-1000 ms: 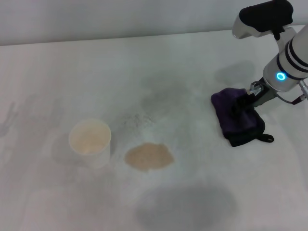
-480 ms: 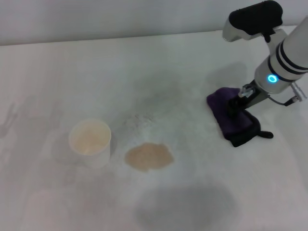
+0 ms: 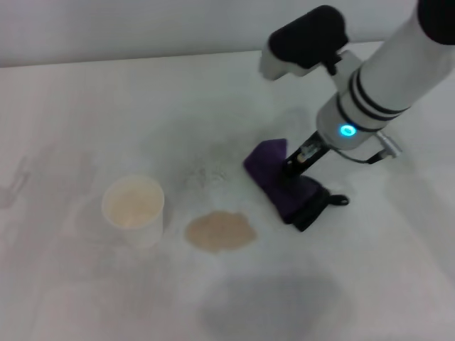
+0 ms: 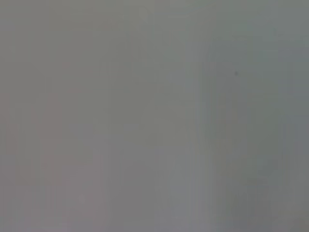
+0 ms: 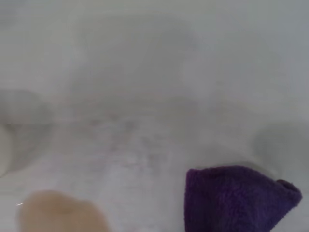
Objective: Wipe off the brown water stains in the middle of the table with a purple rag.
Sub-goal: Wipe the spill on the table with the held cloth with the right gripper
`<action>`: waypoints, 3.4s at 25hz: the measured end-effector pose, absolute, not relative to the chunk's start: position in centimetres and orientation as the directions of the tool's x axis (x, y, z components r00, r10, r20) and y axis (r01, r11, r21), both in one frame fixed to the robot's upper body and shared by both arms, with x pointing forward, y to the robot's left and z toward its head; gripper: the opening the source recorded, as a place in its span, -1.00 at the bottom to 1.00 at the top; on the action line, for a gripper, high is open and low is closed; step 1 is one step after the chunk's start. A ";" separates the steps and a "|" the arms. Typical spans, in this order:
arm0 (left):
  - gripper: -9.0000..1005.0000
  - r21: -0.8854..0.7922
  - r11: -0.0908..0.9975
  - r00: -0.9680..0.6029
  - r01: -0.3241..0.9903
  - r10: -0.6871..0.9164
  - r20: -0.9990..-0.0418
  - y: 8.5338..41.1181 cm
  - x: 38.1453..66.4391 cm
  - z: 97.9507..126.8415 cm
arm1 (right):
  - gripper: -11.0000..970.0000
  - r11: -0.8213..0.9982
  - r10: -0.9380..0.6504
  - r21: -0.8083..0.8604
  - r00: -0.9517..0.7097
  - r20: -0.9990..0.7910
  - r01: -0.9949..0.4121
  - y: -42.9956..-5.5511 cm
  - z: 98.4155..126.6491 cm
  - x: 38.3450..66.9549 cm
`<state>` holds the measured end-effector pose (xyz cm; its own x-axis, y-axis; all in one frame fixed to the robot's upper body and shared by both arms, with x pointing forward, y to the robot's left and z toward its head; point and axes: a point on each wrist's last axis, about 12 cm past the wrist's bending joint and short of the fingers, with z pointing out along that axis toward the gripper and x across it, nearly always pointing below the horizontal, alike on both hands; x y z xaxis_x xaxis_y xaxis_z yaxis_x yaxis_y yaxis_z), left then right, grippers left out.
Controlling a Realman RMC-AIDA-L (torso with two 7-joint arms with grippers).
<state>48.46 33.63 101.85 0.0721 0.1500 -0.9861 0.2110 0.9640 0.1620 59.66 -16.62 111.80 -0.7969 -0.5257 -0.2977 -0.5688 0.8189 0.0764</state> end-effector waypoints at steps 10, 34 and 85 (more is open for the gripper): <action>0.72 0.157 0.962 0.105 0.224 0.137 -0.985 32.9 49.3 102.4 | -0.73 0.649 -0.706 0.104 -0.647 -0.287 -0.754 -12.4 111.7 57.6; 0.72 0.123 0.961 0.119 0.249 0.095 -0.988 32.2 48.0 101.9 | -0.73 0.534 -0.808 0.104 -0.543 -0.231 -0.839 -7.3 110.5 56.1; 0.72 0.154 0.961 0.108 0.231 0.132 -0.985 32.8 47.7 101.7 | -0.73 0.590 -0.775 0.135 -0.605 -0.182 -0.796 -6.7 111.8 57.3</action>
<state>47.67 32.76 101.68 0.1077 0.1317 -0.9854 0.2312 0.9607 0.1537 57.32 -6.69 111.81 -0.6051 -0.7751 -0.1820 -0.7962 0.5898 0.1353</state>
